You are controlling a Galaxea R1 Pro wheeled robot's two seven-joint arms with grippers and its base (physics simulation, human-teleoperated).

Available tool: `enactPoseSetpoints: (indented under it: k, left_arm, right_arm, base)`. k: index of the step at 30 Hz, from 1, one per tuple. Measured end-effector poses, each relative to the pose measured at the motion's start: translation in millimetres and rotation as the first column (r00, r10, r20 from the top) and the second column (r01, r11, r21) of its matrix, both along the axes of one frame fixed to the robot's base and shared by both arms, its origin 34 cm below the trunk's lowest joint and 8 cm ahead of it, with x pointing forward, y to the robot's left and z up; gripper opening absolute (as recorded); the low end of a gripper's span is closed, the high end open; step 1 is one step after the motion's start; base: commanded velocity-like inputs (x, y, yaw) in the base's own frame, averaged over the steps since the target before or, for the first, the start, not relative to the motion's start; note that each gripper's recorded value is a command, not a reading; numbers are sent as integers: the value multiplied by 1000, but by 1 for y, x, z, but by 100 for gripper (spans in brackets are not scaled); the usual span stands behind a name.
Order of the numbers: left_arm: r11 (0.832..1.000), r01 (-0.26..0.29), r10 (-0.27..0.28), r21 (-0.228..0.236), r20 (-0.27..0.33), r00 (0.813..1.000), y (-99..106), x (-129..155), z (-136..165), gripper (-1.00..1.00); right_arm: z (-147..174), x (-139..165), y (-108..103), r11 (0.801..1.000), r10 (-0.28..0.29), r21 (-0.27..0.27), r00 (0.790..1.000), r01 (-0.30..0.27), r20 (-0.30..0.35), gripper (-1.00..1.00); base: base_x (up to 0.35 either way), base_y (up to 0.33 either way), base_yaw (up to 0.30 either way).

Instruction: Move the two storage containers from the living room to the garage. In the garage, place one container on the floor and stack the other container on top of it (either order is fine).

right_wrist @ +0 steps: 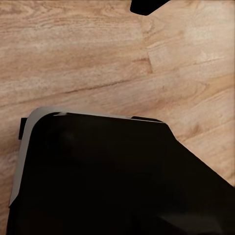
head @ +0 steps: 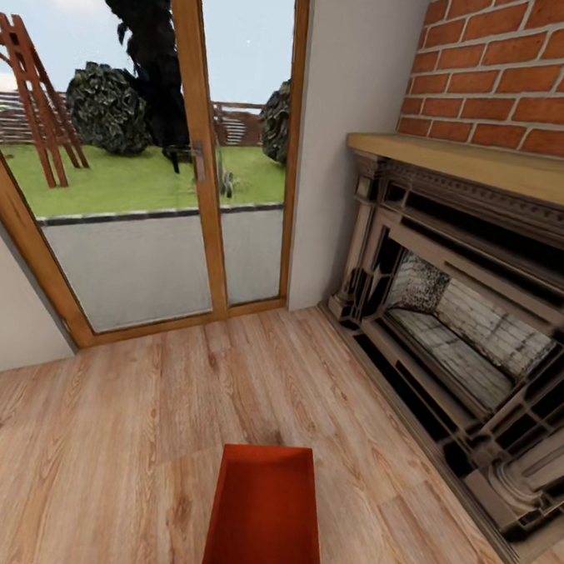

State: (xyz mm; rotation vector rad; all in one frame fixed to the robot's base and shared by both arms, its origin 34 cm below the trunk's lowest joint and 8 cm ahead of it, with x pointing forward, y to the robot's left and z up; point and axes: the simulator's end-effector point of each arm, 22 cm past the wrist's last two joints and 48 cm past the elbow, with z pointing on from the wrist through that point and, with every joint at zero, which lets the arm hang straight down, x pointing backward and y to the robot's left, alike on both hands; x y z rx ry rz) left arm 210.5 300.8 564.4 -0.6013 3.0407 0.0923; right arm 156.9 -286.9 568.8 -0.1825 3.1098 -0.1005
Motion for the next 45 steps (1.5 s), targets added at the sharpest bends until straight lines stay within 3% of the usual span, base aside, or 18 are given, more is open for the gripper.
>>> enactPoseSetpoints:
  k: [45]
  left_arm:
    - [1000,0,0,1,-71,997,1,-28,-5,100]
  right_arm:
    - [-1,-28,0,1000,0,0,998,0,-70,100]
  base:
    - [0,0,0]
